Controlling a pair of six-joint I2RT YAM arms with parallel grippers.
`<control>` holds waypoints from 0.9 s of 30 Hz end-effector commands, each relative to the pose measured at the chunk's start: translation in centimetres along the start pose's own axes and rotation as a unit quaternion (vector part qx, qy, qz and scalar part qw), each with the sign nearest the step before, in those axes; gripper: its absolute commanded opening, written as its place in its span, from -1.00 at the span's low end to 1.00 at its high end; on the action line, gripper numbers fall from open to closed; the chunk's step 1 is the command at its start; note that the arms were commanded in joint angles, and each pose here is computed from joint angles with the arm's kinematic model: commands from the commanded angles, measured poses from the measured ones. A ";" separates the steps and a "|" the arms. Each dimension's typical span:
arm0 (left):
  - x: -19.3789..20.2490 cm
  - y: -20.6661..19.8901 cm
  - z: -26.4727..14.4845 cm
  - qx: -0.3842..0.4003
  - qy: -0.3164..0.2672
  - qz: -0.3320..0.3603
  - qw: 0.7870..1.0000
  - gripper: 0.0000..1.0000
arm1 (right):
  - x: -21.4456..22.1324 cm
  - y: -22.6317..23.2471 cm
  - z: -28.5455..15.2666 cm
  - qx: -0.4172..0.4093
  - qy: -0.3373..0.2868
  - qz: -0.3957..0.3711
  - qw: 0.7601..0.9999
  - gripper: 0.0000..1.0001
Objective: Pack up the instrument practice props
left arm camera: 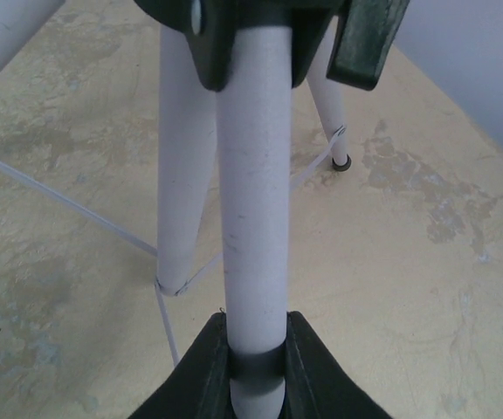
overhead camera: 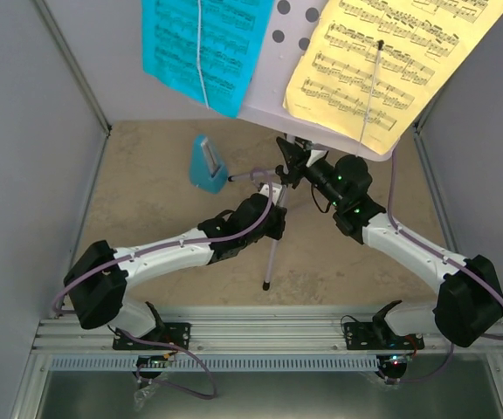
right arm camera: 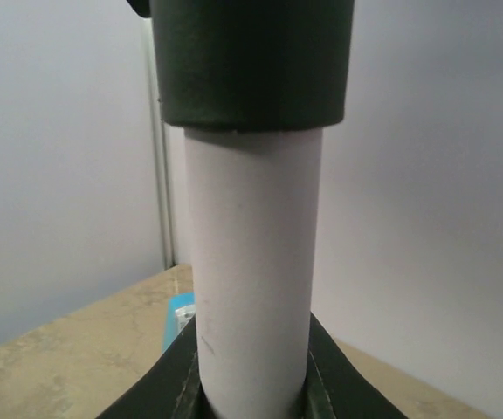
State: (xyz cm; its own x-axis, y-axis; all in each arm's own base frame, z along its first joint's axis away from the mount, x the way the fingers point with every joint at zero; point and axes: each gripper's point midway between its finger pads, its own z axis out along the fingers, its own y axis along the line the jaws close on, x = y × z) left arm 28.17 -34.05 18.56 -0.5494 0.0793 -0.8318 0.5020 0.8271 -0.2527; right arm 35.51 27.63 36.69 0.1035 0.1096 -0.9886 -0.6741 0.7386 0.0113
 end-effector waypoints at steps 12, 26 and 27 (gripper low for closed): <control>-4.7 1.2 -5.6 0.053 -0.061 -0.005 0.997 0.98 | -1.5 -1.6 -1.7 -0.131 -0.021 -0.066 0.989 -0.99; -5.9 3.3 -12.8 0.126 -0.047 -0.036 0.990 0.99 | 1.3 -6.0 1.9 -0.193 0.036 -0.125 0.973 -0.99; -5.9 3.3 -13.2 0.127 -0.046 -0.035 0.990 0.98 | 1.5 -6.3 2.1 -0.190 0.040 -0.130 0.972 -0.99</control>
State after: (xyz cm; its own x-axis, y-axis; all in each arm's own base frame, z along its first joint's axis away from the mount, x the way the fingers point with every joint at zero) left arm 26.16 -24.57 28.60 -0.4929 -0.0837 -0.8660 0.5791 0.7113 -0.3983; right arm 40.81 24.13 36.75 0.1076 0.0268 -0.9938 -0.8687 0.4887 -0.0809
